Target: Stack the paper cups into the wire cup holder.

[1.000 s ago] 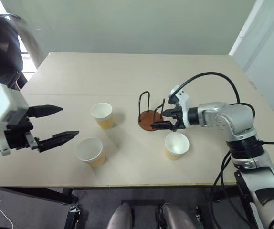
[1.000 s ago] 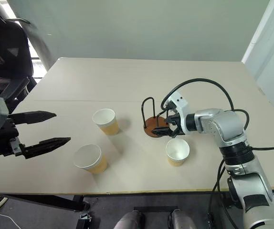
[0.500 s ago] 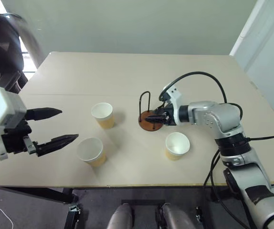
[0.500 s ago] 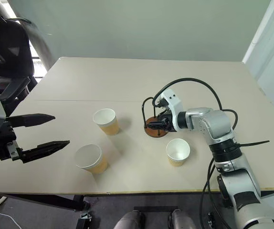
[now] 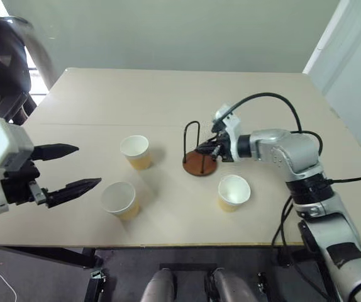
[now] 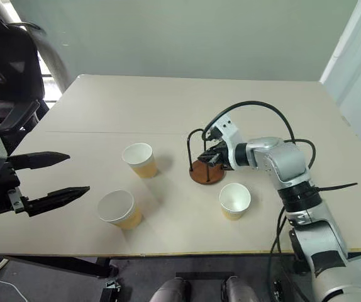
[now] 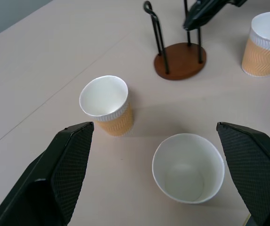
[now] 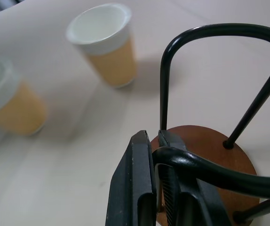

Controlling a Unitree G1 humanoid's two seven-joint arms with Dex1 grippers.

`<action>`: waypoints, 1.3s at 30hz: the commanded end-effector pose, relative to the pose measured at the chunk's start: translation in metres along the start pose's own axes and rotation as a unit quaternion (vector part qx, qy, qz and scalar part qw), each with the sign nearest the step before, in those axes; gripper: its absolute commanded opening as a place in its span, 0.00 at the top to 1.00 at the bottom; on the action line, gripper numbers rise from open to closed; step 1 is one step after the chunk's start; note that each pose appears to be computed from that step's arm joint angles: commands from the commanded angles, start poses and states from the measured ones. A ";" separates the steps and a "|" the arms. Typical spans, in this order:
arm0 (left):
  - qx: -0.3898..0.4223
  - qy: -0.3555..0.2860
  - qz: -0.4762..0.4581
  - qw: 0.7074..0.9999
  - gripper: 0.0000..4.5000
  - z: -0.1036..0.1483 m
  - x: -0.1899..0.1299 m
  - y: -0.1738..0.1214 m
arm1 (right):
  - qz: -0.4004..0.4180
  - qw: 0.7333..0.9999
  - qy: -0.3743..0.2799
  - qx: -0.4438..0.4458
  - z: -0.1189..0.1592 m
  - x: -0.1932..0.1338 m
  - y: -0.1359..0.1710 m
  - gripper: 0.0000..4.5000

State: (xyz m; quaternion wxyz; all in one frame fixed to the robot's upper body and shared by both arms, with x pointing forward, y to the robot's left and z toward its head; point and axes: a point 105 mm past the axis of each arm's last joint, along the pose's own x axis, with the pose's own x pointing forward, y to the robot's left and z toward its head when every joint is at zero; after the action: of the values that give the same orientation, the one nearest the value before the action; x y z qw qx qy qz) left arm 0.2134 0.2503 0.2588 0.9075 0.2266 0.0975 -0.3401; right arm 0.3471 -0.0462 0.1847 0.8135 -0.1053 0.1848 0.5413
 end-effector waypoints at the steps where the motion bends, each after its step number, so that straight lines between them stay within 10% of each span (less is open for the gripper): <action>1: 0.023 -0.010 0.001 1.000 0.00 0.009 -0.004 0.000 | 0.112 0.991 -0.025 -0.067 0.011 -0.007 0.043 1.00; 34: 0.035 -0.013 -0.029 0.999 0.00 0.015 0.011 0.005 | 0.207 0.955 -0.028 -0.212 -0.020 -0.006 0.083 1.00; 39: 0.037 -0.015 -0.026 0.999 0.00 0.016 0.010 0.006 | 0.202 0.954 -0.021 -0.222 -0.021 -0.004 0.079 0.68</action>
State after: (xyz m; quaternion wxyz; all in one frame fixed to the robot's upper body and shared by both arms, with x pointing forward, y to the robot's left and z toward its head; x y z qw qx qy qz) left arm 0.2254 0.2411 0.2616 0.8910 0.2326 0.0940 -0.3783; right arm 0.2690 -0.0287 0.1612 0.6524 -0.2169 0.0801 0.7217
